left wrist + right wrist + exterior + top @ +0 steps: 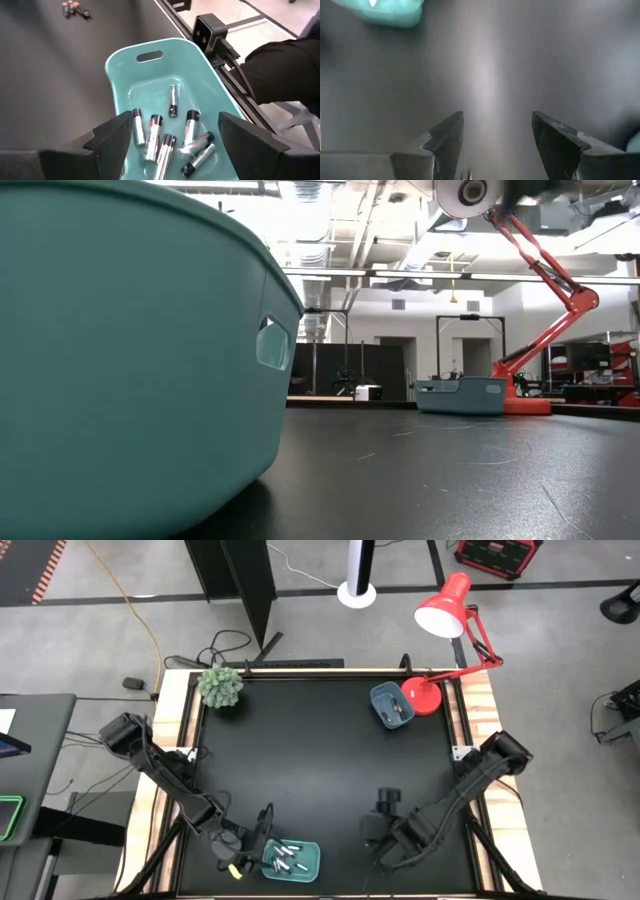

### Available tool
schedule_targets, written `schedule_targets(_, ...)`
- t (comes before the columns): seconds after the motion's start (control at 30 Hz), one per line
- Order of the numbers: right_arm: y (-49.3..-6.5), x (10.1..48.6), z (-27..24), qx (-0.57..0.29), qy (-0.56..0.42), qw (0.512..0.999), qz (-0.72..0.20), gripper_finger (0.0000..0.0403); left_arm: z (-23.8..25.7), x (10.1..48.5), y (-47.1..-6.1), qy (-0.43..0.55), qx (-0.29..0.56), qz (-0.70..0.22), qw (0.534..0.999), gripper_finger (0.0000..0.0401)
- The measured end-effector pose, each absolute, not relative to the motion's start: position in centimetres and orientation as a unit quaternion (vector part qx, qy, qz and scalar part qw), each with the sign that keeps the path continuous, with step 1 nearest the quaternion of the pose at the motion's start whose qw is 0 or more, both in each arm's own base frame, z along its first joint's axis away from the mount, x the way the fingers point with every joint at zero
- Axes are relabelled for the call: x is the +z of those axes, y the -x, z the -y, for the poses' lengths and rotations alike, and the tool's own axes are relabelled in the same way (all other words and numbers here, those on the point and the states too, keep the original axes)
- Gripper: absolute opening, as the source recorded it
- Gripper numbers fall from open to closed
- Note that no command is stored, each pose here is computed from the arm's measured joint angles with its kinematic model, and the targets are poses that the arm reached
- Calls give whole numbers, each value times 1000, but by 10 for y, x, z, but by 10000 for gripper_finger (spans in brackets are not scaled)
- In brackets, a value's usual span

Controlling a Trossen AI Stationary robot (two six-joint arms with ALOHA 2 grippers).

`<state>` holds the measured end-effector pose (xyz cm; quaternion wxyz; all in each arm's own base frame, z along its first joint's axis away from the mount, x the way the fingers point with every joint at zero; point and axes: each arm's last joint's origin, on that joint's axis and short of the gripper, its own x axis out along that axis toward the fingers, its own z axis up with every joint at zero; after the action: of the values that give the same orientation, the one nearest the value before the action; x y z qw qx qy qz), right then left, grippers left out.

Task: Sort batteries
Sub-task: Put the black battery into the blue bin

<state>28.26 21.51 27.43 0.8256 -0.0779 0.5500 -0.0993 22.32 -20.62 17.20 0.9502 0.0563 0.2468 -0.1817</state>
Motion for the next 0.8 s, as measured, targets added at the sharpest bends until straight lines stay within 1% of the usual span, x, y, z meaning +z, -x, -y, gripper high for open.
schedule_targets(0.1, -270, 253, -222, -85, 47, 797, -596, 251, 202, 179, -219, -45, -166, -253, 952, 290)
schedule_targets(0.2, -257, 234, -231, -77, 30, 782, -618, 251, 200, 188, -214, -45, -151, -245, 957, 291)
schedule_targets(0.37, -245, 206, -242, -48, 18, 783, -620, 251, 195, 200, -209, -62, -130, -226, 963, 292)
schedule_targets(0.5, -239, 189, -240, -40, 16, 778, -626, 251, 193, 205, -207, -66, -124, -220, 965, 292)
schedule_targets(0.63, -239, 177, -232, -49, 23, 771, -635, 251, 193, 204, -207, -68, -123, -223, 965, 292)
schedule_targets(0.8, -243, 166, -224, -19, 30, 767, -640, 250, 193, 204, -207, -69, -124, -222, 965, 292)
